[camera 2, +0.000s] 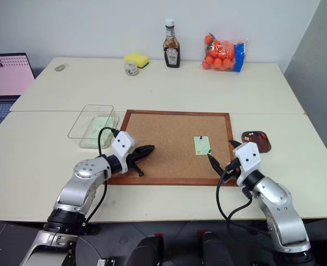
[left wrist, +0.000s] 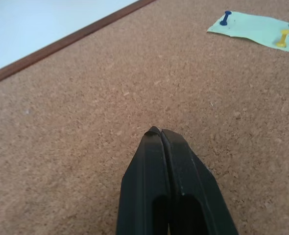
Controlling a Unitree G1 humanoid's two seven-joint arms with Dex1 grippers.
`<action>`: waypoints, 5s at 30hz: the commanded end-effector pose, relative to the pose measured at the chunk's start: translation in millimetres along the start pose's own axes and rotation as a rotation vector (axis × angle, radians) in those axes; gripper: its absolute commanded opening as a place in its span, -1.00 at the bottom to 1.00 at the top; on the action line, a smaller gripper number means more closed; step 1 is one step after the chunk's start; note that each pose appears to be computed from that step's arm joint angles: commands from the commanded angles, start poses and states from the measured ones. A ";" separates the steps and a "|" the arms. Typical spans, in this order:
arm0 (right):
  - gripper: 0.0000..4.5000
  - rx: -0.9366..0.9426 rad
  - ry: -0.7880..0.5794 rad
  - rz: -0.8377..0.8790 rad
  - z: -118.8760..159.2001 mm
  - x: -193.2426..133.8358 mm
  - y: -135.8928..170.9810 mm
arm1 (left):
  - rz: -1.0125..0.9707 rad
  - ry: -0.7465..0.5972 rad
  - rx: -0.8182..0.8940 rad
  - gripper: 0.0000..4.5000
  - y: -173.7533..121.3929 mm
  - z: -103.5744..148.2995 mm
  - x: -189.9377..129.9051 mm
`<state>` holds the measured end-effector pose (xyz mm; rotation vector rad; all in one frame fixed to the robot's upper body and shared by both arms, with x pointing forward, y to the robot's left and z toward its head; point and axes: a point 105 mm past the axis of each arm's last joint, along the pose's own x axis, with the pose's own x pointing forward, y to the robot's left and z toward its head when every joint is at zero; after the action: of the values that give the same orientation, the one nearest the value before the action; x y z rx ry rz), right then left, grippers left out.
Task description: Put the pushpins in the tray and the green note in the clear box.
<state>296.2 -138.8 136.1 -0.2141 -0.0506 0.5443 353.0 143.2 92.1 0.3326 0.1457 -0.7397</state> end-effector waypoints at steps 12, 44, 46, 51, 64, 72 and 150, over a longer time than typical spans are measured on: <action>1.00 0.126 0.089 -0.016 15.9 63.6 -4.8 | -0.038 0.073 -0.022 -0.98 -12.1 -14.6 3.8; -0.57 0.165 0.170 -0.007 -18.5 107.6 -1.8 | -0.076 0.072 -0.027 -1.00 -26.6 -12.9 1.4; -0.74 0.161 0.163 -0.007 -17.0 107.5 -2.1 | -0.078 0.075 -0.029 -1.00 -27.8 -14.1 1.2; -0.97 0.156 0.143 -0.015 -10.9 106.8 -5.0 | -0.081 0.082 -0.033 -1.00 -29.8 -16.8 0.5; -0.97 0.153 0.015 -0.026 10.6 96.8 -5.8 | -0.094 0.097 -0.034 -1.00 -34.5 -22.5 0.0; -0.97 0.151 -0.012 -0.047 16.8 91.5 -9.1 | -0.101 0.100 -0.032 -1.00 -36.3 -24.3 0.0; 0.43 0.105 0.138 -0.060 -37.9 47.8 -0.9 | -0.156 0.084 0.022 -1.00 -38.4 -22.8 2.1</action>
<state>337.3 -124.6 85.0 -0.1385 0.1664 0.4668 336.8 129.0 80.9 0.3724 0.1651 -0.8372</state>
